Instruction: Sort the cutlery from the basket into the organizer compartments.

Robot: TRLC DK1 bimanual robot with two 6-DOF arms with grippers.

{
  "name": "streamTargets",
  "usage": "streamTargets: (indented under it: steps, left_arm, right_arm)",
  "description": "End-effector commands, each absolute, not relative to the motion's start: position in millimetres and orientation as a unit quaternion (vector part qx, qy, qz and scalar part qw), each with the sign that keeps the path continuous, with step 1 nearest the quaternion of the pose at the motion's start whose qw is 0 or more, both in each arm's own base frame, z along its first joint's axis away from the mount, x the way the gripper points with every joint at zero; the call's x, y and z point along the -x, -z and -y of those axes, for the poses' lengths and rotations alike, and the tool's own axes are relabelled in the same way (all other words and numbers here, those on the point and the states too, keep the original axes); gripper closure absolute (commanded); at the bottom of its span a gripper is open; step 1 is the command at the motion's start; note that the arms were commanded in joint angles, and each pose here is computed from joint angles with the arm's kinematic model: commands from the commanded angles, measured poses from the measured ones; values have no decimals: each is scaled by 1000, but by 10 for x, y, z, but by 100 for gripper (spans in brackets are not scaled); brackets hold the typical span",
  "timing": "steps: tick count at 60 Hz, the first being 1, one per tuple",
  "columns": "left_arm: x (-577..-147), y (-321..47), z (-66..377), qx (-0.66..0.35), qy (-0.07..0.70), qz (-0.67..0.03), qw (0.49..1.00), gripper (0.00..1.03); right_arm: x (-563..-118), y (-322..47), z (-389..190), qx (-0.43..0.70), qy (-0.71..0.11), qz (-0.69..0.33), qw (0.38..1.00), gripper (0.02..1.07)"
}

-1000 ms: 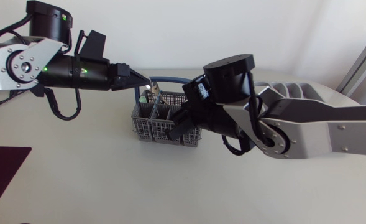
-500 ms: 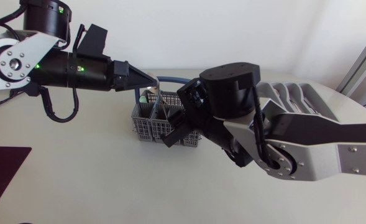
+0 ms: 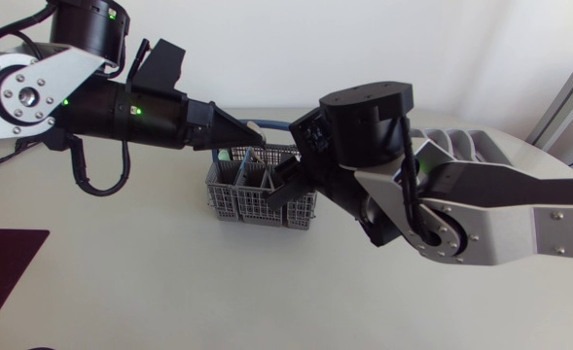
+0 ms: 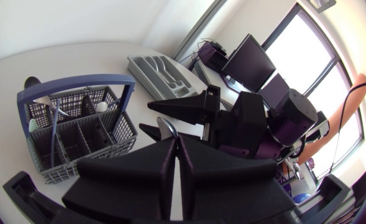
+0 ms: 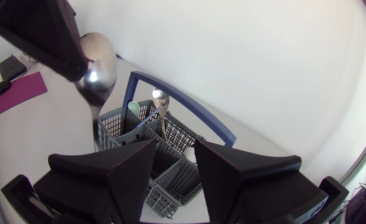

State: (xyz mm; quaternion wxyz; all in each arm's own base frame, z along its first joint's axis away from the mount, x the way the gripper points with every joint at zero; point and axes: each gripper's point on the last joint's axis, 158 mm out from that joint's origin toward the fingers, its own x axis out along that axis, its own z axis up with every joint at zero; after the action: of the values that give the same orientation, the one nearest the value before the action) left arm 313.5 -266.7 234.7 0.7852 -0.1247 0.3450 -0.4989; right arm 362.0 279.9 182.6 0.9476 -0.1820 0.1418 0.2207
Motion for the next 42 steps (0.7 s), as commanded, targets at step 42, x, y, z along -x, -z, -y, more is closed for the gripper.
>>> streamTargets:
  steps: [42]
  left_arm:
    - [-3342,-2529,2590,135,491,-321,799,100]
  right_arm:
    - [-3484,-1930,-2616,142,-259,-138,945,62]
